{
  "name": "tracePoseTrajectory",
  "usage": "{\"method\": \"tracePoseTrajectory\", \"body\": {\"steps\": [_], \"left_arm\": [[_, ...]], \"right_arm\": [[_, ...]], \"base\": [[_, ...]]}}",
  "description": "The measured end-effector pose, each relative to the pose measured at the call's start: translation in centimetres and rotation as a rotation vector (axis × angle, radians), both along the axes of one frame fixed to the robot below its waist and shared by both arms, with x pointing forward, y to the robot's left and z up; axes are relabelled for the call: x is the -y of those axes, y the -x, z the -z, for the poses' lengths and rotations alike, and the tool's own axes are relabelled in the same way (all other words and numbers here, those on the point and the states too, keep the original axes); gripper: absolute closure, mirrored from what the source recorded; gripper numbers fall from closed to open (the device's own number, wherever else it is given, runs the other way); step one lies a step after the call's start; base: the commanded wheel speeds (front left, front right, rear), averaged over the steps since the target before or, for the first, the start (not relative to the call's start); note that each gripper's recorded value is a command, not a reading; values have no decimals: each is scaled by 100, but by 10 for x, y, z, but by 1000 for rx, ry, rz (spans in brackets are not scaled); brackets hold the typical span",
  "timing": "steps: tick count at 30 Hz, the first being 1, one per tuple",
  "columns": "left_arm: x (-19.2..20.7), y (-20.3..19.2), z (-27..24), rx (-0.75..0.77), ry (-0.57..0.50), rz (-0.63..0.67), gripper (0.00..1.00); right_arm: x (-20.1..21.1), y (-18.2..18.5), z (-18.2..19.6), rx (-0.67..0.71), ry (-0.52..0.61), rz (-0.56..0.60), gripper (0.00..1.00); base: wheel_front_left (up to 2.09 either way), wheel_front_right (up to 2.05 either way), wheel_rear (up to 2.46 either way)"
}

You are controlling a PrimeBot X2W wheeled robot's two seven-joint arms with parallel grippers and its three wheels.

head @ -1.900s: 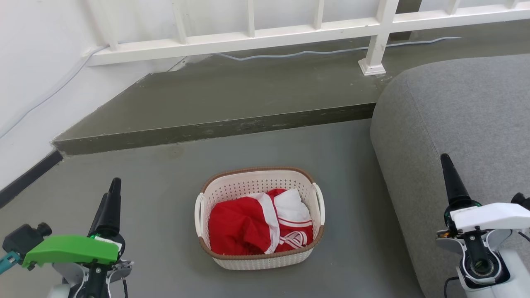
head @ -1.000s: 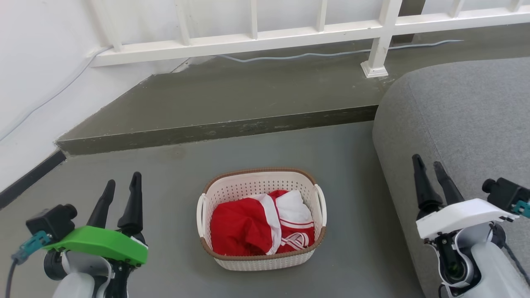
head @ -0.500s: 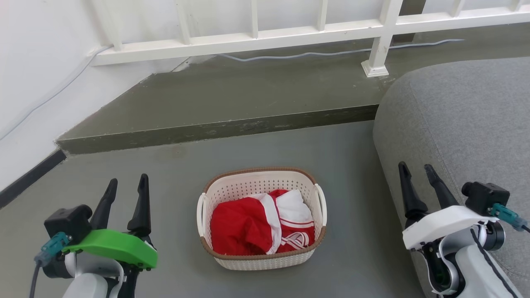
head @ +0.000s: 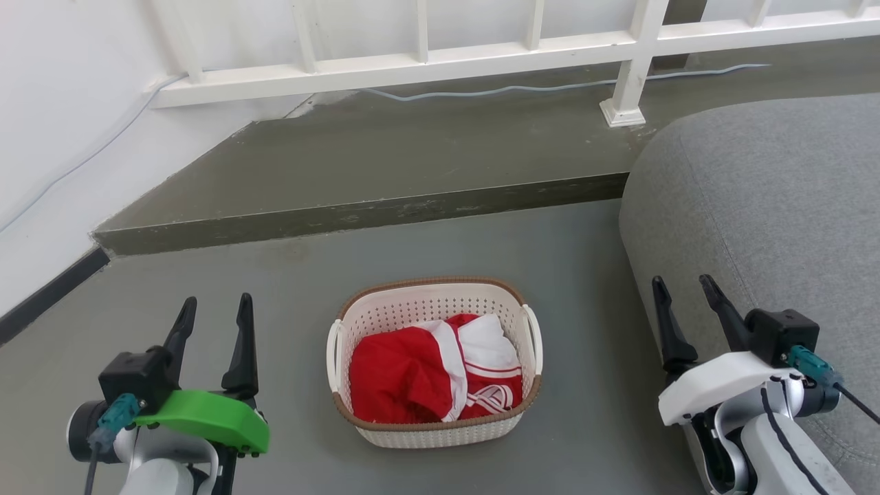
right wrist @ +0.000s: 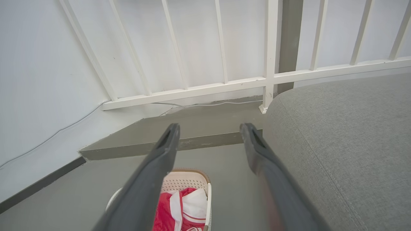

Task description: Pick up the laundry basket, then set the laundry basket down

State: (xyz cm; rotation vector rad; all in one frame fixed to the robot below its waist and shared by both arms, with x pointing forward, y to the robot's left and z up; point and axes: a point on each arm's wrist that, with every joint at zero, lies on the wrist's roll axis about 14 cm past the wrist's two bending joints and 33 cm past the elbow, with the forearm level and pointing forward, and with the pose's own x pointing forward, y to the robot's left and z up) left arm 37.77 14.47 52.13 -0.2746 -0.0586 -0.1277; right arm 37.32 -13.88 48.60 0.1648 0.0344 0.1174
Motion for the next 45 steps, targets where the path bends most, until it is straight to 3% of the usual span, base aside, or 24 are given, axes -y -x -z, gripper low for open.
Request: {"method": "tracePoseTrajectory", "body": {"steps": [9, 45], "left_arm": [[4, 3, 1, 29, -80, -6, 0], [5, 2, 27, -53, -73, -11, 0]], "right_arm": [[-3, 0, -3, 40, 89, -3, 0], [1, -2, 11, 1, 98, 18, 0]], "base": [[0, 0, 0], [0, 0, 0]]}}
